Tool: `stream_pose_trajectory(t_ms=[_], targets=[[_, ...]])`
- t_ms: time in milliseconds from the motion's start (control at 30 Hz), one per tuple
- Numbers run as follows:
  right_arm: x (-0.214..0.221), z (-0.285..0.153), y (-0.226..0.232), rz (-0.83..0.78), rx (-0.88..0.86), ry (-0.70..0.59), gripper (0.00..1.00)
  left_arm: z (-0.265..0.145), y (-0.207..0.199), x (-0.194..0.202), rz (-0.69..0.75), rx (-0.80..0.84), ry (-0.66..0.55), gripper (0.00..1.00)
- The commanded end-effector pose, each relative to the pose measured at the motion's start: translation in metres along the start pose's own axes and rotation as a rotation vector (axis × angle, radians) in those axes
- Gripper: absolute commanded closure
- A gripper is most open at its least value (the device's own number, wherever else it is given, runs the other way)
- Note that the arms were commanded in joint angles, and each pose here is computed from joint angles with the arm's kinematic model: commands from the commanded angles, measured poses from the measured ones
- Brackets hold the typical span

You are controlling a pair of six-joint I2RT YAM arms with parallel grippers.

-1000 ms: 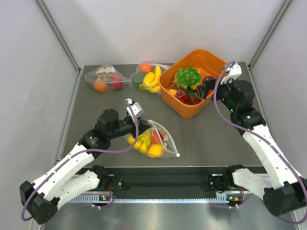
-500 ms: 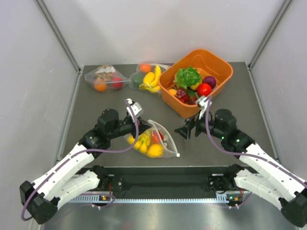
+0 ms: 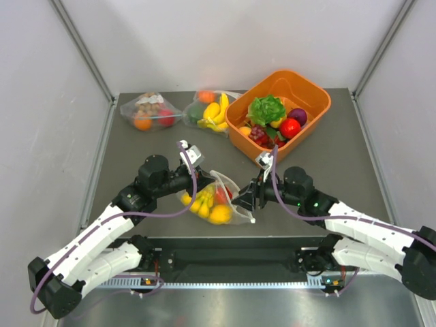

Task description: Open the zip-top bag and remove the fake food

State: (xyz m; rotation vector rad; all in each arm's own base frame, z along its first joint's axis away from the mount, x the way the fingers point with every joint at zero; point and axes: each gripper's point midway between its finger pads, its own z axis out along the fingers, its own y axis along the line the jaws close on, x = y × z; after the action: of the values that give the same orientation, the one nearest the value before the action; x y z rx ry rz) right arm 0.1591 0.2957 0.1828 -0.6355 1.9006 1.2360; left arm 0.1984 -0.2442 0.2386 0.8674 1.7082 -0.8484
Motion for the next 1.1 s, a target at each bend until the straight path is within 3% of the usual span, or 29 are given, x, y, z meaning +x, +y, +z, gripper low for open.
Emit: stream_pose_trajectory(t_ms=[0,267,733,1067], targets=[[-0.020,0.007,0.018,-0.023,-0.052,-0.080,0.39,-0.002,-0.005,-0.022,0.032,0.020,-0.052,1.00],[-0.019,0.009,0.004,-0.003,0.022,-0.094,0.47,-0.003,-0.007,-0.023,0.032,0.032,-0.055,1.00],[0.000,0.032,-0.016,0.035,0.069,-0.039,0.48,-0.003,-0.011,-0.023,0.029,0.049,-0.060,1.00],[0.005,0.054,0.011,-0.019,0.042,-0.009,0.47,0.001,-0.011,-0.021,0.024,0.058,-0.049,1.00]])
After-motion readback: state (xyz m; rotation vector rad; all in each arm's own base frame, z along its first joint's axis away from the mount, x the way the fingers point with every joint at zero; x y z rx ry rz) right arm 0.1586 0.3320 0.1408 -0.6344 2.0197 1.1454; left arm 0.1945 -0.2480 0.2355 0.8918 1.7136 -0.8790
